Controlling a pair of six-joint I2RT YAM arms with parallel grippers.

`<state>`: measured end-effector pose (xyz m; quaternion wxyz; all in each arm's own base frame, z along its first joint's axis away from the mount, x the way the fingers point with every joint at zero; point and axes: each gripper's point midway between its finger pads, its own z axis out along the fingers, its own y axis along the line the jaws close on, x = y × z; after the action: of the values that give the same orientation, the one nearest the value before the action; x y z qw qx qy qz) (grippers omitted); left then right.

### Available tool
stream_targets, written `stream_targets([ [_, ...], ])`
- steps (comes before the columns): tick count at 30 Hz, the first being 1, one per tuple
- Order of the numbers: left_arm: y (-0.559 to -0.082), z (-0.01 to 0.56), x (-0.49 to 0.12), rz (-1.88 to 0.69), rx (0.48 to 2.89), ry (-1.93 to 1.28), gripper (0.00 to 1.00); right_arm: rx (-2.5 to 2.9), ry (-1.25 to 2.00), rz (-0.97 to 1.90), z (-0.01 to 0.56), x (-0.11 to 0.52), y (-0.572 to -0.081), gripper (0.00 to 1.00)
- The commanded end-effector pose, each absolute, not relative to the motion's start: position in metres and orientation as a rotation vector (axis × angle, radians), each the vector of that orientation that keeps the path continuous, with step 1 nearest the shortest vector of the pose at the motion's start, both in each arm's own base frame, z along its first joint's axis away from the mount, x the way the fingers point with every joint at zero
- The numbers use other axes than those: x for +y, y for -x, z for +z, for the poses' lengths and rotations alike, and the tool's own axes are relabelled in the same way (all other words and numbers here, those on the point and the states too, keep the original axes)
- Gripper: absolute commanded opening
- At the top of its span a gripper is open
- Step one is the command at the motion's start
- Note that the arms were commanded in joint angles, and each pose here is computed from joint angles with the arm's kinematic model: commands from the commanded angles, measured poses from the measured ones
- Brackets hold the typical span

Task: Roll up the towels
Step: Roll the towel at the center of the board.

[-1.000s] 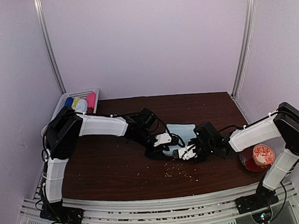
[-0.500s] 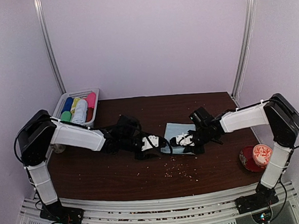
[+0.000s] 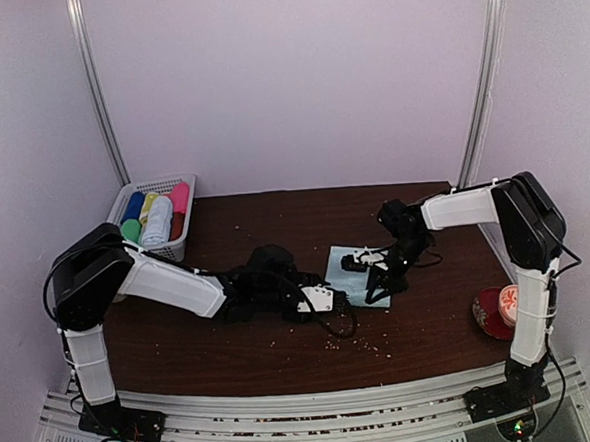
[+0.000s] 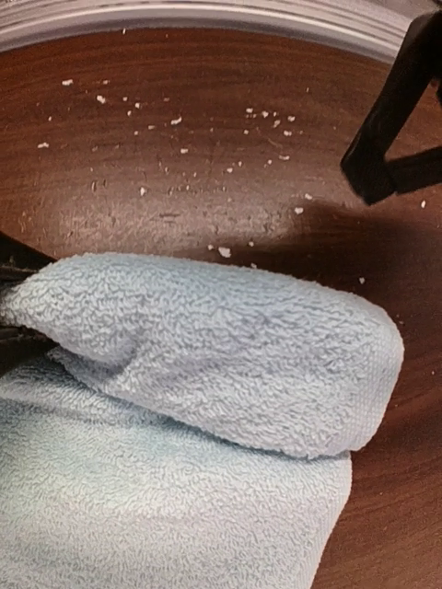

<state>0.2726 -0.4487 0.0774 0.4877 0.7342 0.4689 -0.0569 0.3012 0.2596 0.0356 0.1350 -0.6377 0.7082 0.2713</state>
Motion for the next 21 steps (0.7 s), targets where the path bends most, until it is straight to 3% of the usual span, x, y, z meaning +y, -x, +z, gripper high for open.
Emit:
stream_targets([
  [1,-0.282,0.079,-0.462,-0.046,1.072,-1.771,0.53,2.178,1.834,1.092,0.035,0.251,-0.269,0.00],
  [9,-0.277,0.055,-0.475,-0.070,1.082,-1.875,0.51,2.271,1.801,1.252,0.023,0.239,-0.271,0.00],
  [16,-0.285,0.046,-0.482,-0.124,1.155,-1.912,0.35,2.328,1.781,1.269,0.016,0.233,-0.275,0.02],
  [17,-0.285,0.049,-0.481,-0.121,1.152,-1.896,0.35,2.342,1.777,1.276,0.014,0.232,-0.275,0.02],
  [21,-0.281,0.071,-0.477,-0.109,1.076,-1.818,0.53,2.400,1.752,1.330,0.008,0.230,-0.275,0.02],
])
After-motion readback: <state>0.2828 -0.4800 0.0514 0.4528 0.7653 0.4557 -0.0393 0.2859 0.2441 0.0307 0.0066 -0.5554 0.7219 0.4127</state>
